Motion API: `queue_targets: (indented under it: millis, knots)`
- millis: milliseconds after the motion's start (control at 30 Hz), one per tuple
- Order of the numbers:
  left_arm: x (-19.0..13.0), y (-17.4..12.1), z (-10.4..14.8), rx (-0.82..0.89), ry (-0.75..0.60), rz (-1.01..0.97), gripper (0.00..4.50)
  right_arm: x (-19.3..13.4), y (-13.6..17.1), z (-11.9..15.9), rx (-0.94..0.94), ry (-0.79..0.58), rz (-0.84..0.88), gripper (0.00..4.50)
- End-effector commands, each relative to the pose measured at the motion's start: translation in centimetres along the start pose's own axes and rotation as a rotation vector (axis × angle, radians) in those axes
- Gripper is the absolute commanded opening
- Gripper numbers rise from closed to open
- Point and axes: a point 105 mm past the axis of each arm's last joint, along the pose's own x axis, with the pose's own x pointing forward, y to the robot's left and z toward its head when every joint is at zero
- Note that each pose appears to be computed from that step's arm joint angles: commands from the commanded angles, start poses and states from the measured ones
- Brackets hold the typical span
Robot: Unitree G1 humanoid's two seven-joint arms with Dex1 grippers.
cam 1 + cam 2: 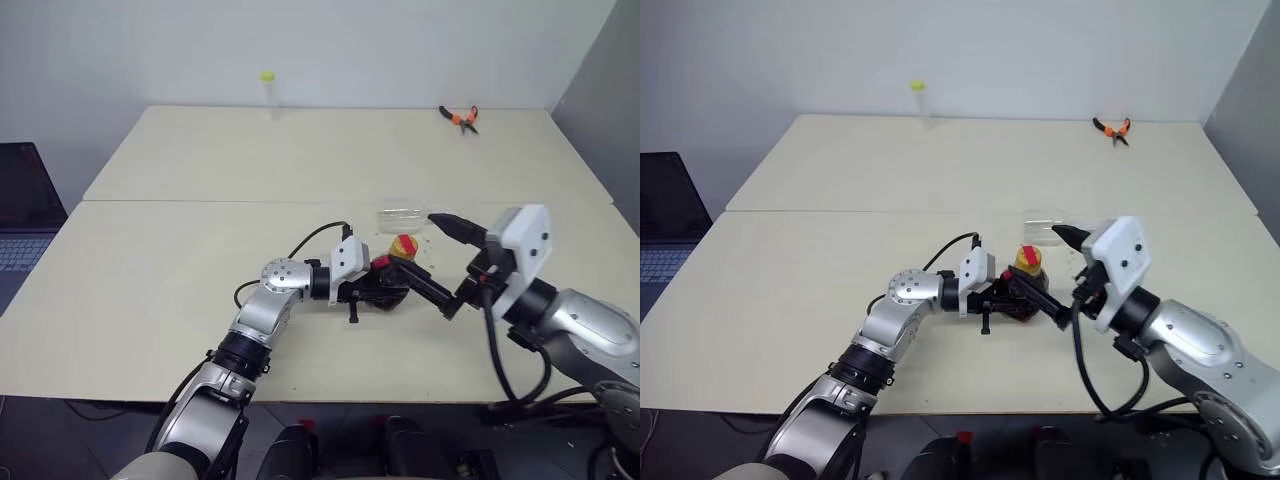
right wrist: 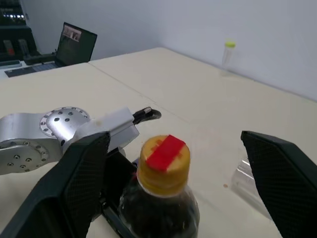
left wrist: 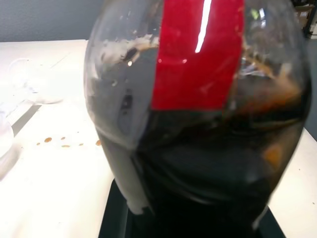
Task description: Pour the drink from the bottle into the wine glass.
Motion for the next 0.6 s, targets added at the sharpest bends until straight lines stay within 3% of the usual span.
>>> queue_targets:
  millis: [33,267,600]
  knots:
    - [0.2,0.4,1.6,0.059,-0.038,-0.003,0.72,0.8,-0.5,0.2,-0.062,-0.022,-0.048,4.5]
    - [0.2,0.4,1.5,0.061,-0.035,-0.002,0.72,0.1,-2.0,-0.1,-0.051,-0.032,-0.118,4.5]
    - [0.2,0.4,1.4,0.063,-0.031,-0.007,0.72,-2.1,-1.8,-0.6,0.046,-0.008,-0.071,4.5]
